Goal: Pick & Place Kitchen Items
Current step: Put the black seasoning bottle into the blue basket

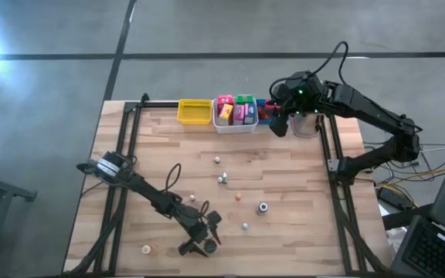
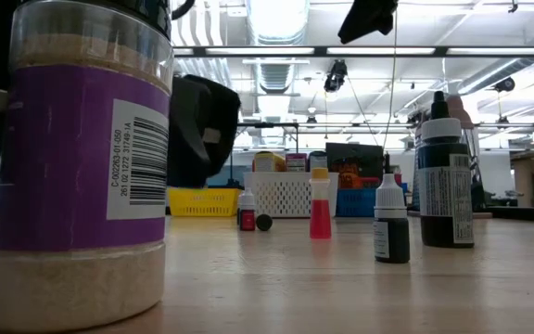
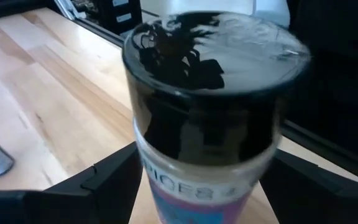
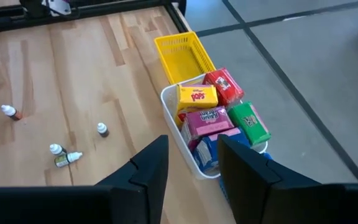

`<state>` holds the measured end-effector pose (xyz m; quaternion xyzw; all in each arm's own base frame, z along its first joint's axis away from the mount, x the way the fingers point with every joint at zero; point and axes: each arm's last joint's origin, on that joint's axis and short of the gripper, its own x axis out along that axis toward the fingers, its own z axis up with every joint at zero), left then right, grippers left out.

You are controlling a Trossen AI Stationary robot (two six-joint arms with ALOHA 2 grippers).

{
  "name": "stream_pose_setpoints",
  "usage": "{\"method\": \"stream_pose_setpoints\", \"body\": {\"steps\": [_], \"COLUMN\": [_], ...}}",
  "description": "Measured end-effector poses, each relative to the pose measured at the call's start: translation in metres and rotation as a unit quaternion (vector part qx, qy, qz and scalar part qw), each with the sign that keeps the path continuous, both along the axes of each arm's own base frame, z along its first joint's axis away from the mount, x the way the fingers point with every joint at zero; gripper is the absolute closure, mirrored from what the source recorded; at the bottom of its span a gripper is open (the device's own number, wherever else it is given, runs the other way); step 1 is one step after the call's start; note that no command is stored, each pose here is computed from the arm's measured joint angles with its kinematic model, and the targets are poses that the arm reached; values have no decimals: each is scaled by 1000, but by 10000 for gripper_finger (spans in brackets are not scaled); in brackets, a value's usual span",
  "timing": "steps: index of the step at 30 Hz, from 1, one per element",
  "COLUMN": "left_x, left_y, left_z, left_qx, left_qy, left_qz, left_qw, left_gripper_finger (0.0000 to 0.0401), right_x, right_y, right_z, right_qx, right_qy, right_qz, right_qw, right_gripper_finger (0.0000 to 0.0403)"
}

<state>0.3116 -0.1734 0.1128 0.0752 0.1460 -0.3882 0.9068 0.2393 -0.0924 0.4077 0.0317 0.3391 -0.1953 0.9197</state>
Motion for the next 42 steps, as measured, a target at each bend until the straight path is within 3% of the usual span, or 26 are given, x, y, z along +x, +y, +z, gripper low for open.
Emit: {"method": "stream_pose_setpoints", "body": {"steps": [8, 13, 20, 27, 35, 42], "left_x": [3, 3, 6, 8, 2, -10], "left_y": [-1, 4, 11, 14, 36, 71], "left_z": [-3, -4, -3, 3, 40, 92], "left_qx": [-9, -15, -34, -33, -25, -13], "left_qy": [10, 29, 45, 30, 41, 21], "left_qz": [0, -3, -16, -14, 20, 97], "left_qw": [1000, 999, 998, 999, 999, 995], "left_gripper_finger": [109, 142, 212, 219, 220, 220], "right_x": [-3, -8, -17, -21, -18, -19], "right_y": [6, 15, 45, 75, 112, 143], "right_z": [3, 9, 20, 26, 23, 5], "right_qx": [-2, -6, -1, 39, 73, 40], "right_qy": [-4, -17, -46, -73, -70, -57], "right_qz": [10, 22, 72, 101, 155, 116], "right_qw": [1000, 1000, 996, 991, 983, 991], "right_gripper_finger": [300, 322, 355, 381, 394, 394]}}
